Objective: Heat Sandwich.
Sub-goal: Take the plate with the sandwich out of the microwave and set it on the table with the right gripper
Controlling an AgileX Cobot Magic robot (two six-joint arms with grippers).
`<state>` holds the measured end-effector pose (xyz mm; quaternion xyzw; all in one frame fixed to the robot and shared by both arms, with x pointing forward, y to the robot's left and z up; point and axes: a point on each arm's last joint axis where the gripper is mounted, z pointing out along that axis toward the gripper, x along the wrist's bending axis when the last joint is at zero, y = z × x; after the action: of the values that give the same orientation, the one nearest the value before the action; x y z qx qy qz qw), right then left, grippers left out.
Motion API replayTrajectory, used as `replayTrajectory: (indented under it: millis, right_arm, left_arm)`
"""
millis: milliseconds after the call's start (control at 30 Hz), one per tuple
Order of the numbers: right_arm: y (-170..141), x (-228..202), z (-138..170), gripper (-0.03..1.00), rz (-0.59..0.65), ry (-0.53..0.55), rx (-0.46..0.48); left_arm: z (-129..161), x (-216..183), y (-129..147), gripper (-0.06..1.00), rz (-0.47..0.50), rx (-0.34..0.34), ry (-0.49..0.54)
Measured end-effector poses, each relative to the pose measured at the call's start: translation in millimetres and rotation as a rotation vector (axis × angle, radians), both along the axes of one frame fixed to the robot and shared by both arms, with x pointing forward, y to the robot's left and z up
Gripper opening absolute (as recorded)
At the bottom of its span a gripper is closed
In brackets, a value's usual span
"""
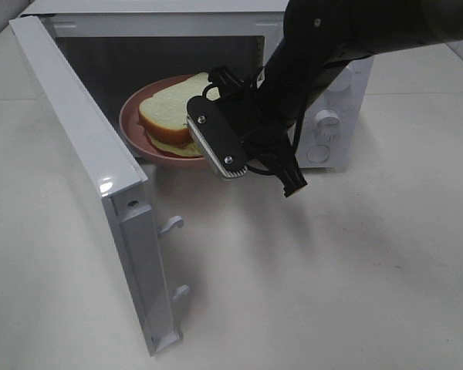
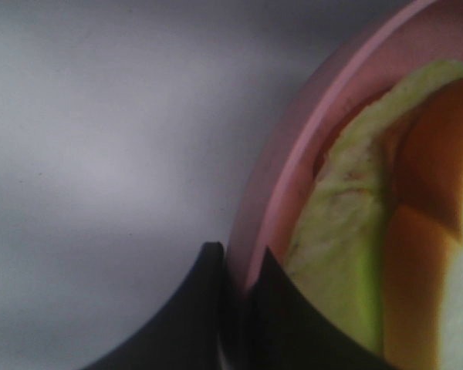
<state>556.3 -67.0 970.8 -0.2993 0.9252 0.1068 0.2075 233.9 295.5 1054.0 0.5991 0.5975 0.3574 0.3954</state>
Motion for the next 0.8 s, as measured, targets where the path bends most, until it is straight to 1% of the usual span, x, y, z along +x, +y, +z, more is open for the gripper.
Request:
replayTrajectory:
  millis: [133, 300, 567, 800]
  right_arm:
    - [-12, -20, 10, 0.07, 0.037, 0.0, 0.01]
    - [-18, -31, 15, 0.07, 0.035, 0.004, 0.02]
    - [-43, -68, 30, 0.07, 0.029, -0.002, 0.037]
    - [-58, -90, 34, 0.07, 0.03, -0.003, 0.038]
  left_arm:
    - [0, 0, 0, 0.97, 0.0, 0.0, 0.0]
    - [0, 0, 0, 0.97, 0.0, 0.0, 0.0]
    - [0, 0, 0, 0.97, 0.0, 0.0, 0.0]
    - [0, 0, 0, 0.97, 0.0, 0.0, 0.0]
